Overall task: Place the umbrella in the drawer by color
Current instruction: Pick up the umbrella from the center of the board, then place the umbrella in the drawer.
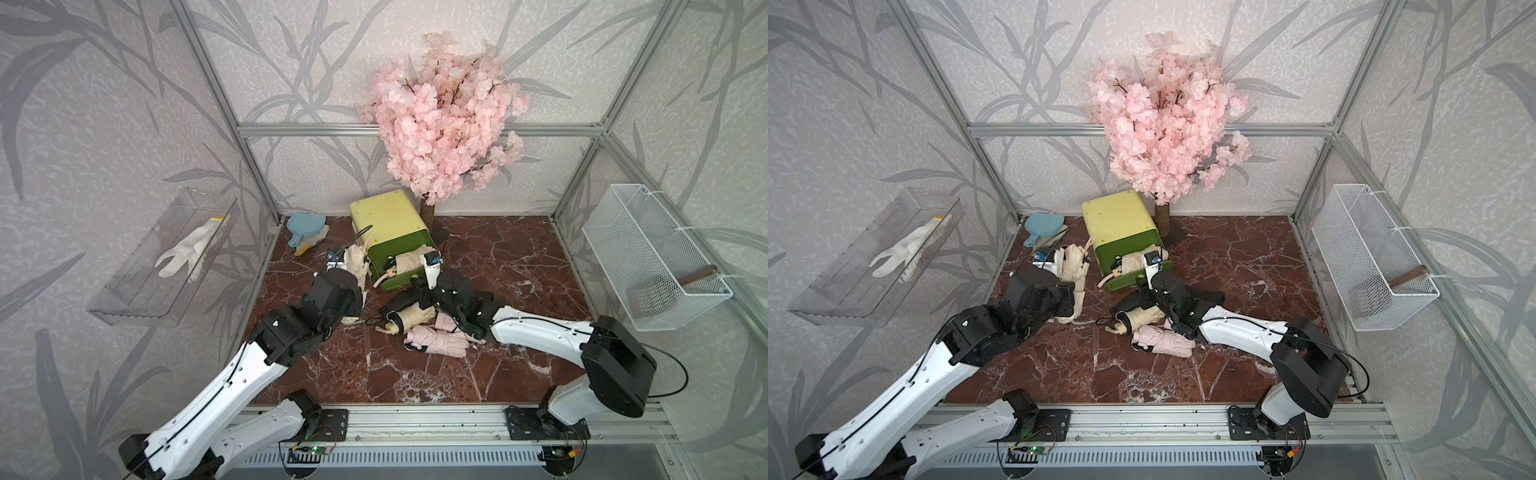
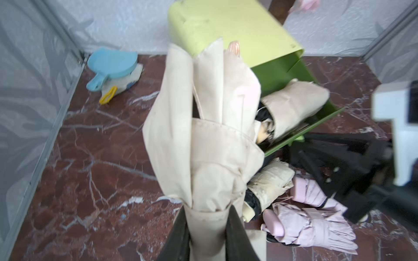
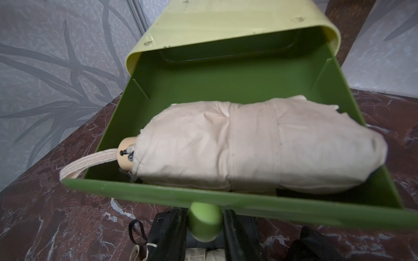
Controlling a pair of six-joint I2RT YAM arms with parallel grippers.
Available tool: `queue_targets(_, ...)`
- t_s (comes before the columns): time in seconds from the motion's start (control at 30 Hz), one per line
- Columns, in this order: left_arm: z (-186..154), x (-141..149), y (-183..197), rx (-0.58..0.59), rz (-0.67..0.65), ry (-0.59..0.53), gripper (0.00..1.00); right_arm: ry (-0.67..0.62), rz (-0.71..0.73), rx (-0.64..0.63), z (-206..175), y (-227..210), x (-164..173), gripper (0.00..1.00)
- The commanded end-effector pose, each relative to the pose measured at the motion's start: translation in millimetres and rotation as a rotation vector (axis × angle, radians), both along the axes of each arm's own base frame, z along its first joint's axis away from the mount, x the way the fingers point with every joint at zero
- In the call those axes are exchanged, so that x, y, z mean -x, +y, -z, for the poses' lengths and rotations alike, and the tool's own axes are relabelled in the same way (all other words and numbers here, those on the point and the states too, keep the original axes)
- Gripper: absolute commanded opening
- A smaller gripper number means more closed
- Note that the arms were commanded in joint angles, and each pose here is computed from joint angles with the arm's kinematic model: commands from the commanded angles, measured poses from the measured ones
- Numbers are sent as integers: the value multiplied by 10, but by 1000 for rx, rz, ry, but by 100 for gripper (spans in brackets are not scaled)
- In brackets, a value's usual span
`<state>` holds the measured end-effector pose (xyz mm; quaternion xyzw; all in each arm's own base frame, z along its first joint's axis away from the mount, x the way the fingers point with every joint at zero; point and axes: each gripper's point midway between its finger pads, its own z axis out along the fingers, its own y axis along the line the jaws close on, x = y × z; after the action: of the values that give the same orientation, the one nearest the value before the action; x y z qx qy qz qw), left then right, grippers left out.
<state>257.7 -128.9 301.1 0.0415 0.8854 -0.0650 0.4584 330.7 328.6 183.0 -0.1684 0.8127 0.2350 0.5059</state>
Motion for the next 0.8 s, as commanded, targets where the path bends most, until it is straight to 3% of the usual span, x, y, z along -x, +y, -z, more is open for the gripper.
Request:
queue_targets(0.0,-259,-207,-376,-71,183,-45,0,1,-14,-26,22,44,-5,28)
queue_targets(0.2,-350,-508,-785,-192,339,-10,0,-2,-23,-39,13,57,4,20)
queue_targets(0.47,-196,-1074,-935,-367,391,8,0,-7,-37,-66,-39,71,31,16)
queue_targets(0.57,-104,-1224,-1008,-479,453,5,0,-6,-39,-67,-38,68,35,15)
queue_targets(0.63,-79,-1377,-968,-547,422,-9,0,-5,-39,-64,-30,65,38,15)
queue_targets(0.77,69,-1473,-1051,-574,520,35,0,-8,-39,-69,-54,60,38,15)
